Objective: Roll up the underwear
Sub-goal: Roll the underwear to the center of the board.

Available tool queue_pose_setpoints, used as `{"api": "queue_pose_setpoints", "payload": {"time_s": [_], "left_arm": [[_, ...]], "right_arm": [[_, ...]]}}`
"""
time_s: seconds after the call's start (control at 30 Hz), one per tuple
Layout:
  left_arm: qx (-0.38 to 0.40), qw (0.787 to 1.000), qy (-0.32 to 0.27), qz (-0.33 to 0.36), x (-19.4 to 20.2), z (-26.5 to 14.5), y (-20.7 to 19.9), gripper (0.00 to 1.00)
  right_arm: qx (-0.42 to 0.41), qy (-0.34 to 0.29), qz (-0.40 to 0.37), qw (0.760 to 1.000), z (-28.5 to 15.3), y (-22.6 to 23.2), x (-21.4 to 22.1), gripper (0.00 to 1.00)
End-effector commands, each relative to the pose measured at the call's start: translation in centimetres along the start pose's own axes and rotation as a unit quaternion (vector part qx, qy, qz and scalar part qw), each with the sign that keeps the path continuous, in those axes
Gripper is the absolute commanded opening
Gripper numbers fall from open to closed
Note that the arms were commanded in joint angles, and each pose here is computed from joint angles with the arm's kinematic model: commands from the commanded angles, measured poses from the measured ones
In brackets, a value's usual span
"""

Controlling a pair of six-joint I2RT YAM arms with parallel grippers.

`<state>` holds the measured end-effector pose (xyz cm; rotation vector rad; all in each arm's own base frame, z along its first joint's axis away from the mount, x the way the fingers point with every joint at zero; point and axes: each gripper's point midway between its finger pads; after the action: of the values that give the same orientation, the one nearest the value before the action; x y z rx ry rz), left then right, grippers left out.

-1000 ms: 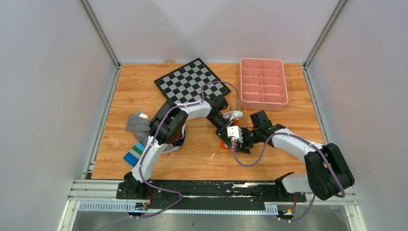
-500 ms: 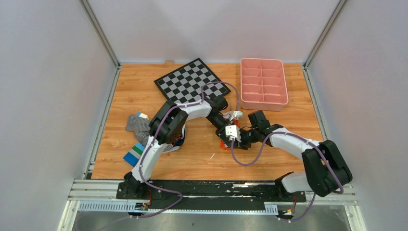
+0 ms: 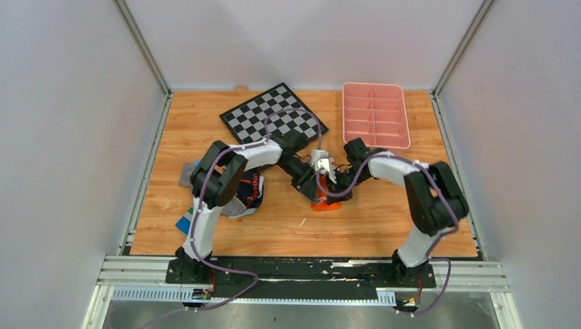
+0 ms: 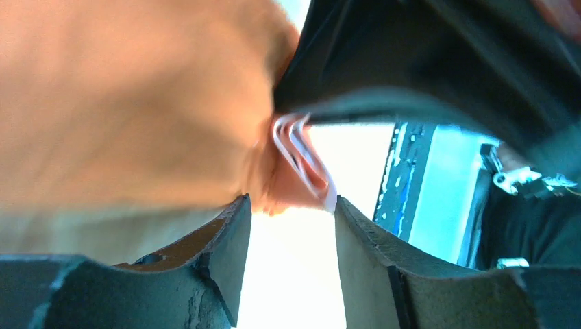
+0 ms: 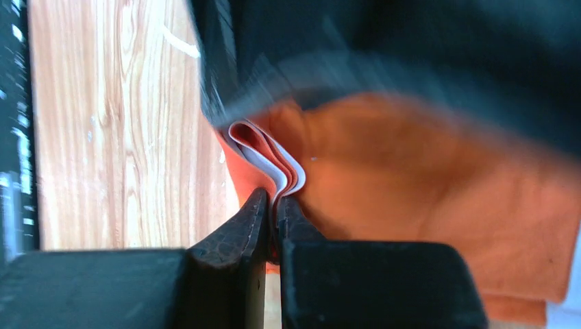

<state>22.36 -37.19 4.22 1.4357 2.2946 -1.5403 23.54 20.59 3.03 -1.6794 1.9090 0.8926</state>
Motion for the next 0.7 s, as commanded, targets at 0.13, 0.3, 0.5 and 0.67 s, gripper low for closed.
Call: {"api": "queue_pose_setpoints", "payload": {"time_s": [0.13,0.3,0.5,0.67], "left_arm": [[-0.175,0.976,-0.132,0.011,-2.7,-10.6,3.0,0.56],[-0.296,0.933,-0.162,0.126,-3.5,-14.9,2.2,0.56],[-0.338,0.876,-0.033,0.341,-2.0,-10.9,-1.5,0.52],[-0.3,0.829,0.068,0.467,-0.9,-4.7,-2.4,0.5]], "right_arm": [[-0.099,0.039,0.243,0.964,0.1,-1.4,3.7,0.0],[-0.097,0.069,0.296,0.948,0.9,-2.5,4.8,0.0],[-0.079,0.087,0.339,0.933,1.3,-3.7,5.3,0.0],[-0.085,0.103,0.364,0.922,1.7,-4.0,5.7,0.0]]}}
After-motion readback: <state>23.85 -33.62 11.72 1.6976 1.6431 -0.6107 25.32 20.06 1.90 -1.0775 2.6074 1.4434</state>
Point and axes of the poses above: each gripper's point midway between its finger pads, its own z axis out along the fingers, its own y axis along the line the jaws close on, x = y × z, and after that the axes turned 7 degrees about z, right-handed
